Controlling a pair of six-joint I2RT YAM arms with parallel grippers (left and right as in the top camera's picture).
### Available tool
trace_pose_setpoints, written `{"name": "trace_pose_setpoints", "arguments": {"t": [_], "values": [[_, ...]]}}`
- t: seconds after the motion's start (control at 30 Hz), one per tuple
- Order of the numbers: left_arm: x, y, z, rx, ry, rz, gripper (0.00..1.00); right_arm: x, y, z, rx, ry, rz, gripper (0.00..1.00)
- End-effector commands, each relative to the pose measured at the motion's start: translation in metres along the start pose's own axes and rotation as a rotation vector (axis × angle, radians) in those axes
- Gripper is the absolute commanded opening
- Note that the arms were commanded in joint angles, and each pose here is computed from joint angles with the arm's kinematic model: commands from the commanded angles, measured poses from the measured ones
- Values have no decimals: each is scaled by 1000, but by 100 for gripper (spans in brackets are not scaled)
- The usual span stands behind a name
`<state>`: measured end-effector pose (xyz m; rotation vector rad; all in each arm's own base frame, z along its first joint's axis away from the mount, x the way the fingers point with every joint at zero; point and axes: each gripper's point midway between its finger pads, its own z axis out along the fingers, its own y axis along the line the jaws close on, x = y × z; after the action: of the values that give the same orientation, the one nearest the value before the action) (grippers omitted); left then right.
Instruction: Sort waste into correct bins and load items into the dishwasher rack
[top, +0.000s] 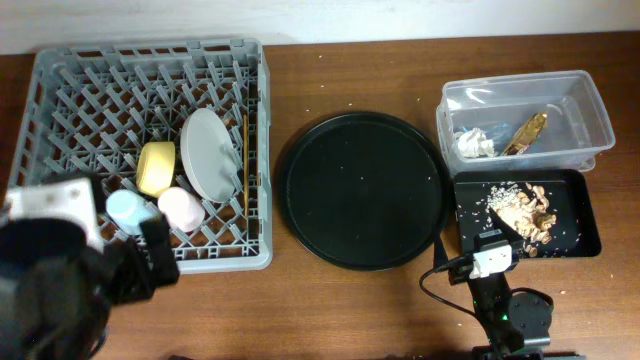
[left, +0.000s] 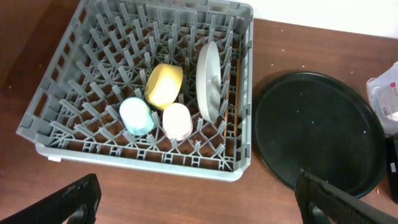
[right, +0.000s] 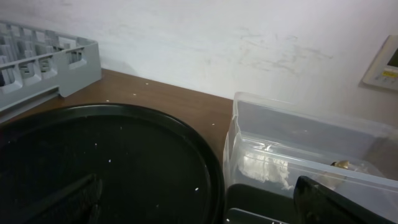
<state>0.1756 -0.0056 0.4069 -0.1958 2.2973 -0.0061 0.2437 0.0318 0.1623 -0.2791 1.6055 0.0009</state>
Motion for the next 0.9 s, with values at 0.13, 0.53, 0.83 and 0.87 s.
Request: {"name": "trace_pose_setpoints", "arguments": {"t": [0.13,0.53,0.83,0.87], "values": [[44,17,88,-30,-276,-111,99,2,0,0,0,1,5,98],[135,-1,213,177,-671,-166,99,2,0,0,-1,2,5,99],[136,-1,214,175,-662,-164,99,2,0,0,-1,2,4,99],[136,-1,214,175,-662,-164,99,2,0,0,0,2,5,99]]}}
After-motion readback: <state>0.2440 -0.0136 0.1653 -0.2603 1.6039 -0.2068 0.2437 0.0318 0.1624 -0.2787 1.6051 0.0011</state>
